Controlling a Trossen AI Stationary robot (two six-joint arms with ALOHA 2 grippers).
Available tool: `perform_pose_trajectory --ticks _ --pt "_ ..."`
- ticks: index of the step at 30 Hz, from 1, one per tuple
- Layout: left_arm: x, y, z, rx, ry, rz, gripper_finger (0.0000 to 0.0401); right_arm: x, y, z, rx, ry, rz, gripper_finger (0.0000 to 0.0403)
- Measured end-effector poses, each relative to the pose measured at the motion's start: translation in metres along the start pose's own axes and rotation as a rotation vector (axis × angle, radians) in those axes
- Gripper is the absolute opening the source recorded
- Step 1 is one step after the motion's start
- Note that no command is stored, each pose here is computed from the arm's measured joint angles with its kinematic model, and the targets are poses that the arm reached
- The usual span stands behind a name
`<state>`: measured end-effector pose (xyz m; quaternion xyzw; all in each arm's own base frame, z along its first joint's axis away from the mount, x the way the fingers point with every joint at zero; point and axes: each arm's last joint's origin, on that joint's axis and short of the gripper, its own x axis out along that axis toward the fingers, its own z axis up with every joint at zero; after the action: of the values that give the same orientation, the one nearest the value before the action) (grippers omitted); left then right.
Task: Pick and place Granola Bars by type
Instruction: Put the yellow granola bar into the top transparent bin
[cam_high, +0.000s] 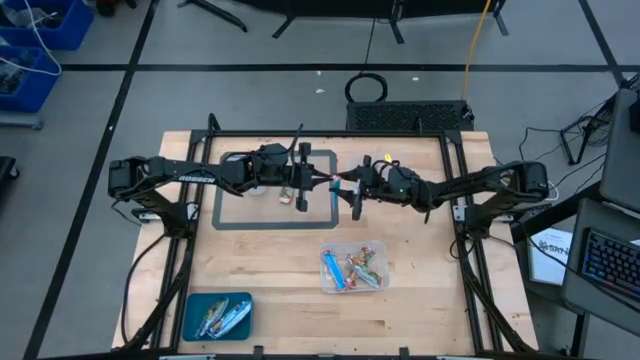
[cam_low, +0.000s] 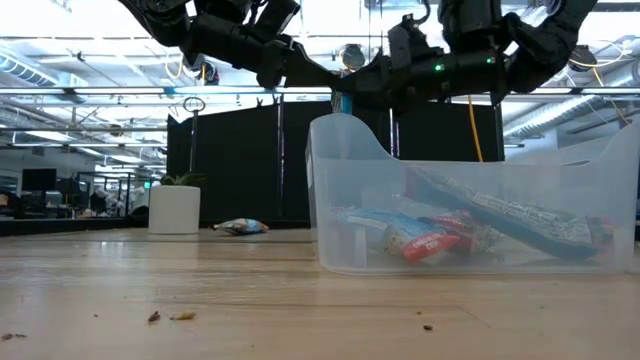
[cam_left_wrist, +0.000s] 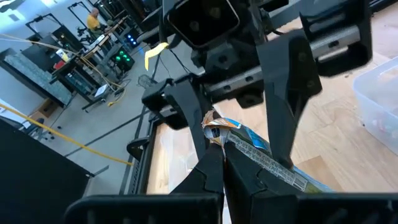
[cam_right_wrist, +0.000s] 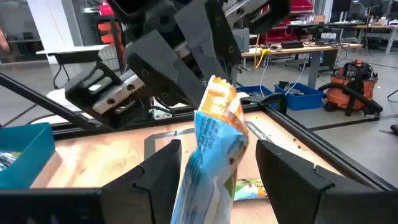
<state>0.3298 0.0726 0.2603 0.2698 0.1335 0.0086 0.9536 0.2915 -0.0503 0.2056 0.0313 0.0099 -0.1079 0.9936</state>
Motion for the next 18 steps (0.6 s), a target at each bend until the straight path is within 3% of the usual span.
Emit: perform_pose_trajectory --ticks 18 --pt "0.0 -0.001 -0.003 0.007 0.027 -0.014 0.0004 -0.003 0.0 0.007 -0.031 0.046 -0.003 0.0198"
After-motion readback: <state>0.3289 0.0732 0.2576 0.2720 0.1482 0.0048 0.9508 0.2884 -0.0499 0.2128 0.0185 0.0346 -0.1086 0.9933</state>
